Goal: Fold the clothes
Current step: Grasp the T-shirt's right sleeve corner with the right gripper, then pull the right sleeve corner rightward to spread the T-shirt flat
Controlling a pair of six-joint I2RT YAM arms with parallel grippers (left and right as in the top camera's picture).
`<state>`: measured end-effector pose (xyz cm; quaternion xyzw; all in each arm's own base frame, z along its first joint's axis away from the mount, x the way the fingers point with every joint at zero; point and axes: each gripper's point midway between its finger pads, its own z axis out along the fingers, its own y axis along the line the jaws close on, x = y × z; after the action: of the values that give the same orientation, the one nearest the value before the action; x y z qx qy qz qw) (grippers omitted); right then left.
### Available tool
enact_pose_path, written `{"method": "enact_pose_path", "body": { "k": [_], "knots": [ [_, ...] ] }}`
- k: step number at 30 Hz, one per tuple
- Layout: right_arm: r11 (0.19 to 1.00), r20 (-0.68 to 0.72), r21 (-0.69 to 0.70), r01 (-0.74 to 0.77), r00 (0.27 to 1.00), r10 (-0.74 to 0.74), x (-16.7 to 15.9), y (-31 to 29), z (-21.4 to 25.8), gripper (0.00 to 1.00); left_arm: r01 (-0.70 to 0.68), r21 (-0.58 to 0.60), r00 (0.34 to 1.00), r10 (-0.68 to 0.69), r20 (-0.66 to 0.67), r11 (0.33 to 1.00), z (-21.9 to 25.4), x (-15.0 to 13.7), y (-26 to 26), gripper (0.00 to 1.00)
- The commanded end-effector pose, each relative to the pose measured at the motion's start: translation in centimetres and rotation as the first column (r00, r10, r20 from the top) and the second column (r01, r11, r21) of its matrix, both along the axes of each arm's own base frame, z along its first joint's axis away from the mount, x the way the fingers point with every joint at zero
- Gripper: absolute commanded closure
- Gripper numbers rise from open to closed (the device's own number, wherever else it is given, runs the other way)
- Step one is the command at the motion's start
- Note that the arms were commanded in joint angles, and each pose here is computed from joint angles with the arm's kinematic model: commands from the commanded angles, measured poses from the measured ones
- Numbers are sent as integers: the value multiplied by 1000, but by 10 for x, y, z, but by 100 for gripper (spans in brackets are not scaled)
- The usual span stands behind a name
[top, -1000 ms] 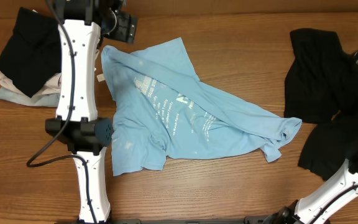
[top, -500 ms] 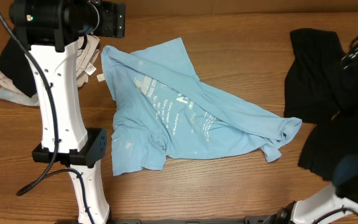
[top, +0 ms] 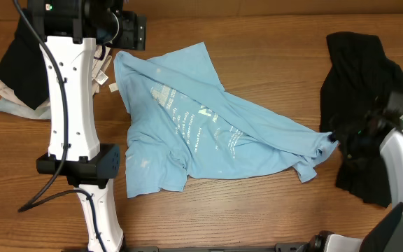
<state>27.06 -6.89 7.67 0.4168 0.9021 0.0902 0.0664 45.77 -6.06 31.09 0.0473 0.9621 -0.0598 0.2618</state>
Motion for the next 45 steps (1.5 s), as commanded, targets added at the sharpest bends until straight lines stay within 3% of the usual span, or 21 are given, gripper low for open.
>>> {"method": "enact_pose_path", "body": {
  "k": [1, 11, 23, 37, 45],
  "knots": [
    [999, 0, 0, 43, 999, -43, -8, 2, -26, 43, -18, 2, 999, 18, -26, 1000, -11, 4, 3, 16],
    [999, 38, 8, 39, 998, -39, -11, 6, -59, 48, -23, 12, 999, 23, -47, 1000, -23, 9, 4, 16],
    [999, 119, 8, 32, 992, -33, 7, 5, -55, 54, -25, 11, 999, 26, -36, 1000, -21, 12, 5, 16],
    [999, 117, 16, -48, 992, 46, 18, 26, -70, 59, -26, 10, 999, 26, -28, 1000, -20, 14, 4, 16],
    [999, 99, -27, -33, 994, 36, 17, 17, -74, 75, -26, 10, 999, 26, -29, 1000, -21, 14, 5, 16]
  ]
}}
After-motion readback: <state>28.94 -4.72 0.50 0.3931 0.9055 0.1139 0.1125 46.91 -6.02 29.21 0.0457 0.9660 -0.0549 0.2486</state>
